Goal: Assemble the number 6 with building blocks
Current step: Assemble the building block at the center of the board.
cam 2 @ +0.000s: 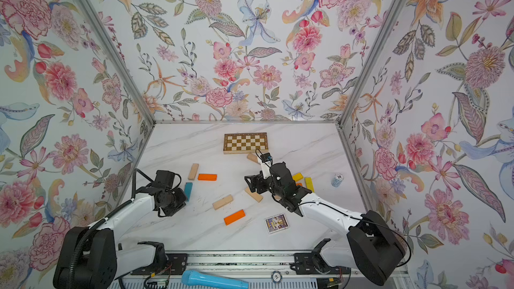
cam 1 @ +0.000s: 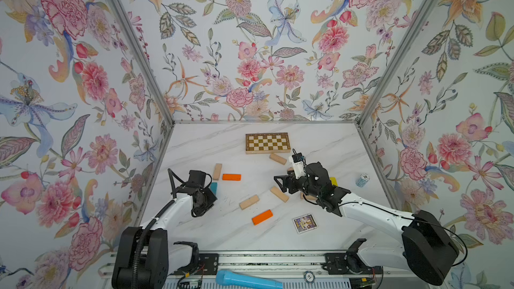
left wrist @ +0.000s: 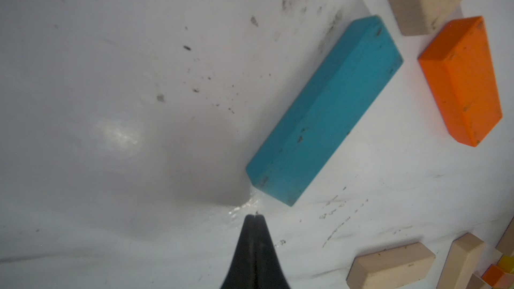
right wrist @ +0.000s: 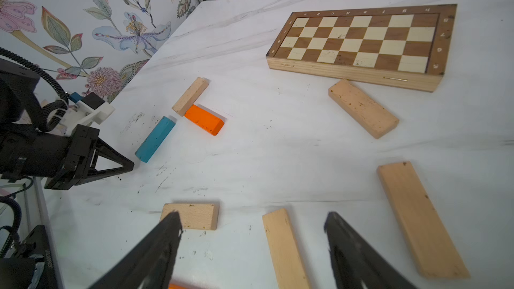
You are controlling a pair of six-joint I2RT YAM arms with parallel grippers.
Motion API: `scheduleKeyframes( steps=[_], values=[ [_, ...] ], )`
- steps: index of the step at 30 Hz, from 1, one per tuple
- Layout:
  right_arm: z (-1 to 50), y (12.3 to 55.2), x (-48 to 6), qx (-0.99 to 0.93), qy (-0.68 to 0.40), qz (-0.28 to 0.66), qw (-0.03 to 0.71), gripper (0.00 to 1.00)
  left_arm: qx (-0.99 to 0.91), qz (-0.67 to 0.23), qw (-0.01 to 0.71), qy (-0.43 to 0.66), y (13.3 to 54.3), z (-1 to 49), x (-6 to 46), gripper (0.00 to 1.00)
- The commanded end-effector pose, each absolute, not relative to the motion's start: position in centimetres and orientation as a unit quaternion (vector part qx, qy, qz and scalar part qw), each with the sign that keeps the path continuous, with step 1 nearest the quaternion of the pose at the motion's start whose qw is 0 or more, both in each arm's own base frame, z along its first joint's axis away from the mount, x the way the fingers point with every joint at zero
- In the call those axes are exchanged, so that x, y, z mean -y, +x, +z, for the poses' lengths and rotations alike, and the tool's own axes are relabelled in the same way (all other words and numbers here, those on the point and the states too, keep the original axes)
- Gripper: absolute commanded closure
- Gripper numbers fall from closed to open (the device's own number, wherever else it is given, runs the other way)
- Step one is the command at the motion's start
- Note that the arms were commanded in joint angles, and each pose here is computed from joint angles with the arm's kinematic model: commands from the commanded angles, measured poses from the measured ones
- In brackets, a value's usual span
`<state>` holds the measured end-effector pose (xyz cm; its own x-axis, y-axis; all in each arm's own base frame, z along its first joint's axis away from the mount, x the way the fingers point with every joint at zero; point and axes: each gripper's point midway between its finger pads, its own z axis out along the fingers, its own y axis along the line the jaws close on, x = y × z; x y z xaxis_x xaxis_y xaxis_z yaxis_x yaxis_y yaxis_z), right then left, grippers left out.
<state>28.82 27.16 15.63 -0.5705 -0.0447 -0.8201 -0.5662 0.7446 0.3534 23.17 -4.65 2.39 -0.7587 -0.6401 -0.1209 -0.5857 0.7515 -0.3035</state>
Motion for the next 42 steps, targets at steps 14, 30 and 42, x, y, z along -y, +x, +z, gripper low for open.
scheduleKeyframes(
  steps=[14,30,42],
  values=[
    [16.5,28.4,-27.5,-0.823,-0.197,0.306,0.437,0.17,-0.931,-0.127,0.103,-0.328,23.6,0.9,3.6,1.00],
    [16.5,28.5,-27.6,-0.826,-0.193,0.304,0.434,0.17,-0.928,-0.149,0.105,-0.326,24.3,0.8,4.3,1.00],
    [16.5,28.5,-27.7,-0.826,-0.194,0.304,0.434,0.17,-0.930,-0.144,0.105,-0.321,24.7,1.0,3.8,1.00]
  ],
)
